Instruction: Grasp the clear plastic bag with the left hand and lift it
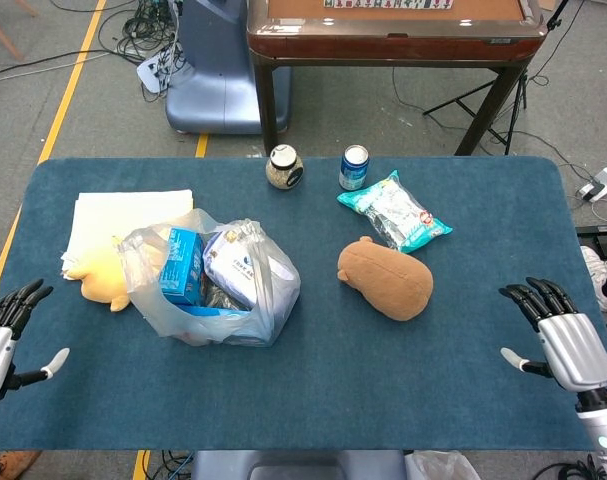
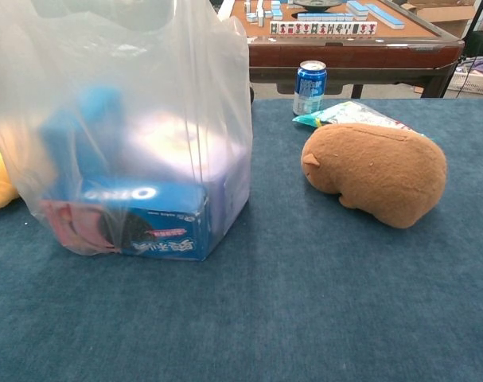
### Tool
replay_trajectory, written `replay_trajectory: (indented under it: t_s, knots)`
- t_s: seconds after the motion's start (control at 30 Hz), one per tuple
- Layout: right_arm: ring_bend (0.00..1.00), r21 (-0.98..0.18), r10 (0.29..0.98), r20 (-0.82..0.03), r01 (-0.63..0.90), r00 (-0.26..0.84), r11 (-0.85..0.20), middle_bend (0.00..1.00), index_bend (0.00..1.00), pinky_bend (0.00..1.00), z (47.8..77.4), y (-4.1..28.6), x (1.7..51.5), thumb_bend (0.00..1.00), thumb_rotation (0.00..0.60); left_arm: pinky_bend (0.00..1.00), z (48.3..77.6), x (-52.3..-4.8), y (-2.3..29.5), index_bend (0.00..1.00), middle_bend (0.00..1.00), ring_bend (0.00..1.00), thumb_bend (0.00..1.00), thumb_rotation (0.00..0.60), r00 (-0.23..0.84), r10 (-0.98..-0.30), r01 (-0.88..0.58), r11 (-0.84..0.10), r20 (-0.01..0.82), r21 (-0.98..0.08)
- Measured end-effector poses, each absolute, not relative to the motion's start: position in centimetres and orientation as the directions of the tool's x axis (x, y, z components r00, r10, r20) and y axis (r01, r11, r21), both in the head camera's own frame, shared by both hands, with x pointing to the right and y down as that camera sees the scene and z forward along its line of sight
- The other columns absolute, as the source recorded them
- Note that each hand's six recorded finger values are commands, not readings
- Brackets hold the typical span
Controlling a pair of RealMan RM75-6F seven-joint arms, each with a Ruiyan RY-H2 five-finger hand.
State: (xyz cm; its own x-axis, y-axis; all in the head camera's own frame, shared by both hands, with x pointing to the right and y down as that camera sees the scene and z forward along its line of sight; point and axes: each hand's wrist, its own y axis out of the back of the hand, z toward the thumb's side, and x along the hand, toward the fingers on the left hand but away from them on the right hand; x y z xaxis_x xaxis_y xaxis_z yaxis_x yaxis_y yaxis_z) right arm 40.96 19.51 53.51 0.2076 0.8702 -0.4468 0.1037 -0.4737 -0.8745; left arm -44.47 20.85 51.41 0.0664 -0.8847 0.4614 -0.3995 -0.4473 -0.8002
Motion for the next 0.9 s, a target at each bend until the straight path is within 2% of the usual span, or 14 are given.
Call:
replay_trajectory:
  t_s: [0.37, 0.57, 0.9]
  knots:
    - [0.08, -0.876, 0.875, -0.446, 0.107, 0.189, -0.47, 0.2, 0.19, 0.11, 53.4, 19.8, 41.6, 0.16, 0.6, 0.0, 50.2, -40.2, 16.6, 0.06, 0.03, 0.0, 0.25, 0.6, 0.276, -0.838, -0.584, -0.535, 0.47, -0.61]
    - [0.08, -0.877, 0.877, -0.446, 0.109, 0.179, -0.469, 0.2, 0.19, 0.11, 53.3, 20.1, 41.9, 0.16, 0.6, 0.0, 49.3, -37.0, 14.7, 0.06, 0.03, 0.0, 0.25, 0.6, 0.402, -0.801, -0.598, -0.597, 0.445, -0.534]
    - [0.08, -0.876, 0.876, -0.447, 0.111, 0.18, -0.47, 0.2, 0.19, 0.11, 53.3, 20.1, 41.9, 0.16, 0.6, 0.0, 48.9, -33.2, 14.0, 0.06, 0.03, 0.0, 0.25, 0.6, 0.543, -0.722, -0.599, -0.691, 0.429, -0.404]
